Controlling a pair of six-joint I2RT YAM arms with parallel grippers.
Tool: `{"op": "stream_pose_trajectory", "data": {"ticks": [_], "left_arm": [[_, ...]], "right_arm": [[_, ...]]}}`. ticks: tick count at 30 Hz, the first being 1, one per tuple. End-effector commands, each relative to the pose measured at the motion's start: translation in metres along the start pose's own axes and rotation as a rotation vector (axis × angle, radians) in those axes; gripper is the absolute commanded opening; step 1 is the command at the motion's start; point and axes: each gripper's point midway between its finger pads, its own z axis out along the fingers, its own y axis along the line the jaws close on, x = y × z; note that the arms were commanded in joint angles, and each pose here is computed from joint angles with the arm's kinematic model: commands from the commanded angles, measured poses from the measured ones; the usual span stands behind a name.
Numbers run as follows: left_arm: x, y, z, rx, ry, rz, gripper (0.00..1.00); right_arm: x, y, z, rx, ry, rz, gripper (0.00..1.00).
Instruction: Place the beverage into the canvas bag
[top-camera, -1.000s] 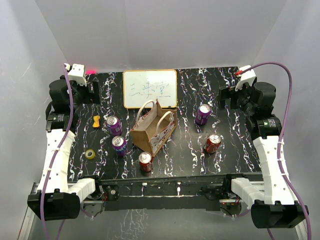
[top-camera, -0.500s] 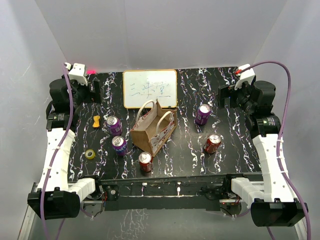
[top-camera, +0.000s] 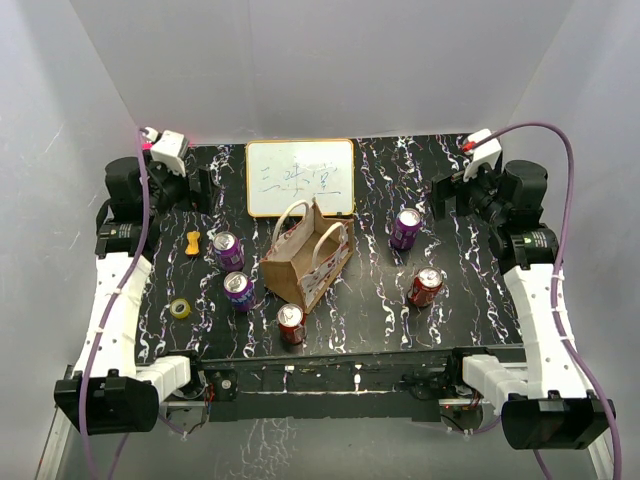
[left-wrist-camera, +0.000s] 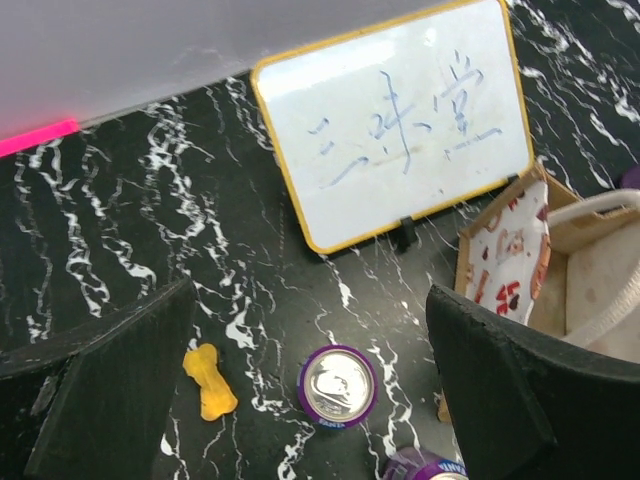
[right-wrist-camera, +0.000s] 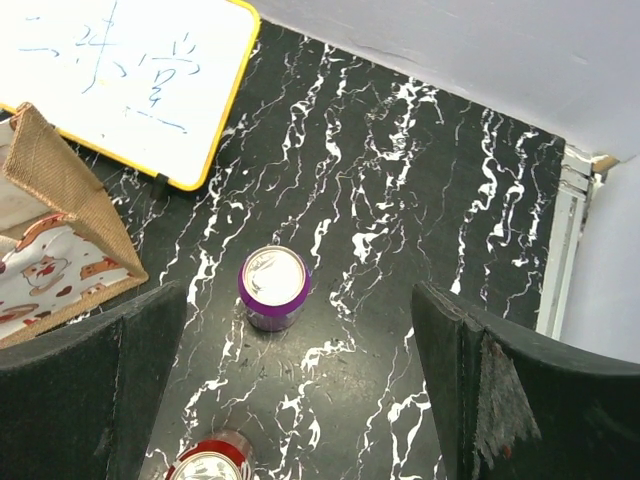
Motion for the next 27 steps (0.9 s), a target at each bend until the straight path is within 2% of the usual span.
{"op": "stream_pose_trajectory", "data": {"ticks": [1, 7, 15, 20, 27], "left_arm": [[0.002, -0.027, 0.005, 0.115, 0.031, 0.041, 0.97], [0.023, -0.071, 0.016, 0.301, 0.108, 0.013, 0.97], [0.030, -0.139, -0.002, 0.620, 0.163, -0.014, 0.97], [0.036, -0.157, 0.001, 0.685, 0.193, -0.020, 0.95], [0.050, -0.172, 0.017, 0.716, 0.236, 0.011, 0.93]], "right_arm": [[0.006, 0.010, 0.010, -0.077, -0.007, -0.041, 0.98], [0.041, 0.019, 0.033, -0.135, 0.073, -0.018, 0.98], [0.085, 0.046, 0.060, -0.244, 0.130, -0.070, 0.98], [0.101, 0.053, 0.074, -0.240, 0.144, -0.098, 0.98], [0.116, 0.037, 0.100, -0.122, 0.204, -0.066, 0.98]]}}
